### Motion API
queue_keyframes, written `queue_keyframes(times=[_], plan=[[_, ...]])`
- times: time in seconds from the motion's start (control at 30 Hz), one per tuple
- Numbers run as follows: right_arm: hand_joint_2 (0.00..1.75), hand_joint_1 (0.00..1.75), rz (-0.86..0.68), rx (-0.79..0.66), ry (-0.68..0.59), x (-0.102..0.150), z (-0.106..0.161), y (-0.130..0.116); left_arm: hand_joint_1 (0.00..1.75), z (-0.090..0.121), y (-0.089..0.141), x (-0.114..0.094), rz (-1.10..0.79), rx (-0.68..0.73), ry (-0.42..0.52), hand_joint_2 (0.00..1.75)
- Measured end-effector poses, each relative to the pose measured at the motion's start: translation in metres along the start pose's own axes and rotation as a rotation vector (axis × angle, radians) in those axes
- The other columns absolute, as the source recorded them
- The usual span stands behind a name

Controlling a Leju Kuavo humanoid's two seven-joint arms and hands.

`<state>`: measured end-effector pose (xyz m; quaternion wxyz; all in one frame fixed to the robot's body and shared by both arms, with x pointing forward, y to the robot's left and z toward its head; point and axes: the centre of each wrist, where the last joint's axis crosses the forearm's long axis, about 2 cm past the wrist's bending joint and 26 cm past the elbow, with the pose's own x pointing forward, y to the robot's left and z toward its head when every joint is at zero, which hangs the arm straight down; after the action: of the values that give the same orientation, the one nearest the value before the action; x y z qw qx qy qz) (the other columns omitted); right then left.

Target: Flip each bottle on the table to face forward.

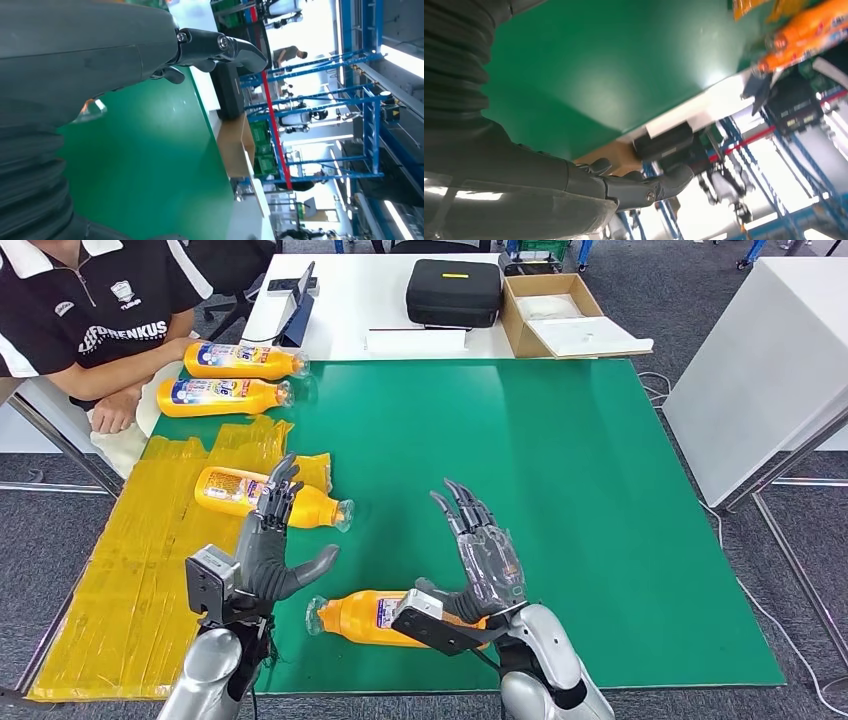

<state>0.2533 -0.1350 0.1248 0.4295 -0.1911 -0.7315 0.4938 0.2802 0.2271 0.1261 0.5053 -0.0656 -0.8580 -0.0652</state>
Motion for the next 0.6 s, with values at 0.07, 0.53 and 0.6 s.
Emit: queue_keyframes(times=[0.07,0.53,0.6], plan=[[1.75,0.0,-0.008,0.034,0.003,-0.002,-0.005,0.005,0.0,0.0,-0.002,0.0,0.016,-0.008,0.001,1.75],[1.75,0.0,-0.11,0.224,-0.054,0.015,-0.007,0.041,0.0,-0.015,-0.007,-0.015,0.032,-0.003,0.049,1.75],[1.75,0.0,-0.12,0.238,-0.064,0.016,-0.006,0.045,0.0,-0.016,-0.006,-0.02,0.034,0.0,0.067,1.75]])
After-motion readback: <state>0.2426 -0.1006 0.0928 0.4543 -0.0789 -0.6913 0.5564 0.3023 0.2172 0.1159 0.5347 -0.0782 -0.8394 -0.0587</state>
